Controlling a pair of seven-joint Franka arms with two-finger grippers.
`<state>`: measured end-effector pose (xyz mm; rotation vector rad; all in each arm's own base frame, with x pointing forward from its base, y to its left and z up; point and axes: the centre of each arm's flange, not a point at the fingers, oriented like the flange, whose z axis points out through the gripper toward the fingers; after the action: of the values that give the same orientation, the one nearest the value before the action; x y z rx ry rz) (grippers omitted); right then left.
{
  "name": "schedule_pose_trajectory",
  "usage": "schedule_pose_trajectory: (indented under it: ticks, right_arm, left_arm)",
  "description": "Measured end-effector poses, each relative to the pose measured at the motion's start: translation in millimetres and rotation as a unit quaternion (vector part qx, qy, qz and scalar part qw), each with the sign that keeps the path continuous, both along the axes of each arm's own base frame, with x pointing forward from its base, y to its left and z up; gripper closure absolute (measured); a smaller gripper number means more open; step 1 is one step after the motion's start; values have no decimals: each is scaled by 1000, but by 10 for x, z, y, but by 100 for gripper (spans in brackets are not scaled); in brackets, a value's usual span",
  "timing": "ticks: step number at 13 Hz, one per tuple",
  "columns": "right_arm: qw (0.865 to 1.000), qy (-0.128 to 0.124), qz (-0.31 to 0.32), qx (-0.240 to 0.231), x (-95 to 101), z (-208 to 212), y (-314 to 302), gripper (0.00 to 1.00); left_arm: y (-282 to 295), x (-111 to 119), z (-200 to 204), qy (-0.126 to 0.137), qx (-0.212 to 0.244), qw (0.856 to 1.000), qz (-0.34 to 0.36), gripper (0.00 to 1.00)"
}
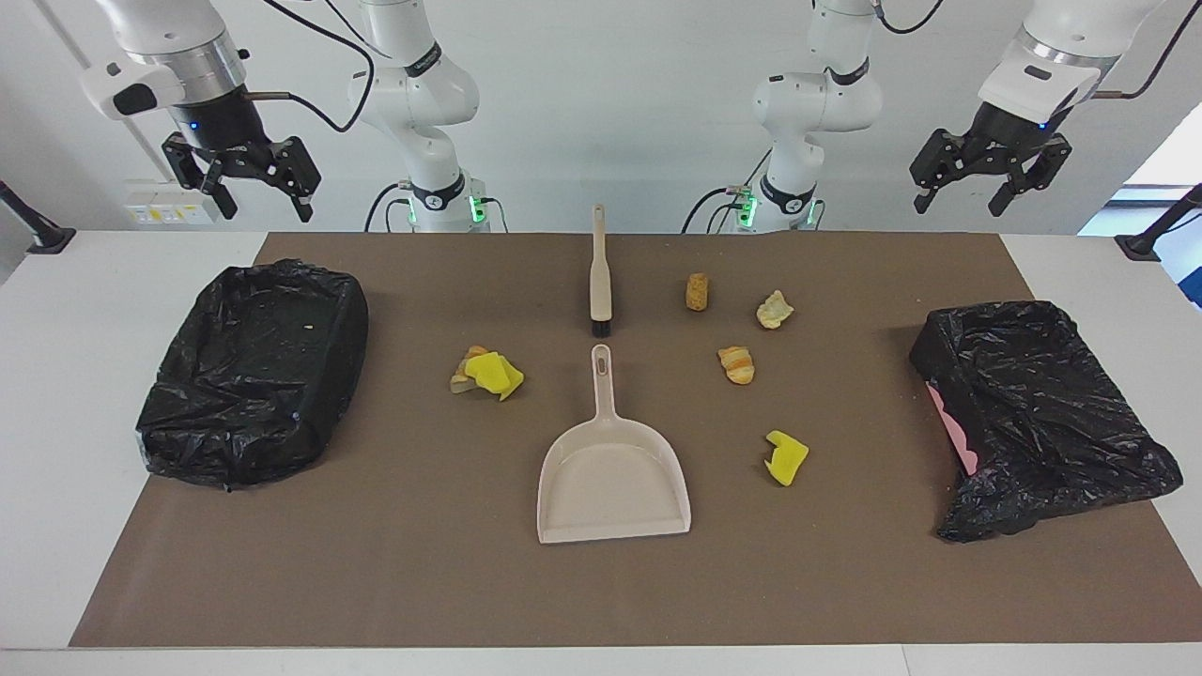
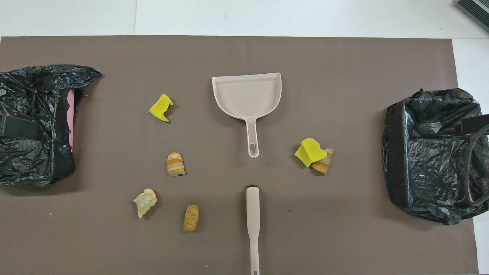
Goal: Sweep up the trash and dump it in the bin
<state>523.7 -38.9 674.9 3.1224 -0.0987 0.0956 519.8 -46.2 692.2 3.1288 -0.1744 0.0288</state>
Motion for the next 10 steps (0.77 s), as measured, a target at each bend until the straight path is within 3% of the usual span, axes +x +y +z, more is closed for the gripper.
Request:
schedule_pose_trajectory:
  ticks: [10]
  right_arm:
    - [1000, 0, 2, 0, 1, -3, 6, 0]
  left_arm:
    - [-41, -18, 8, 1, 0, 1000, -4, 0]
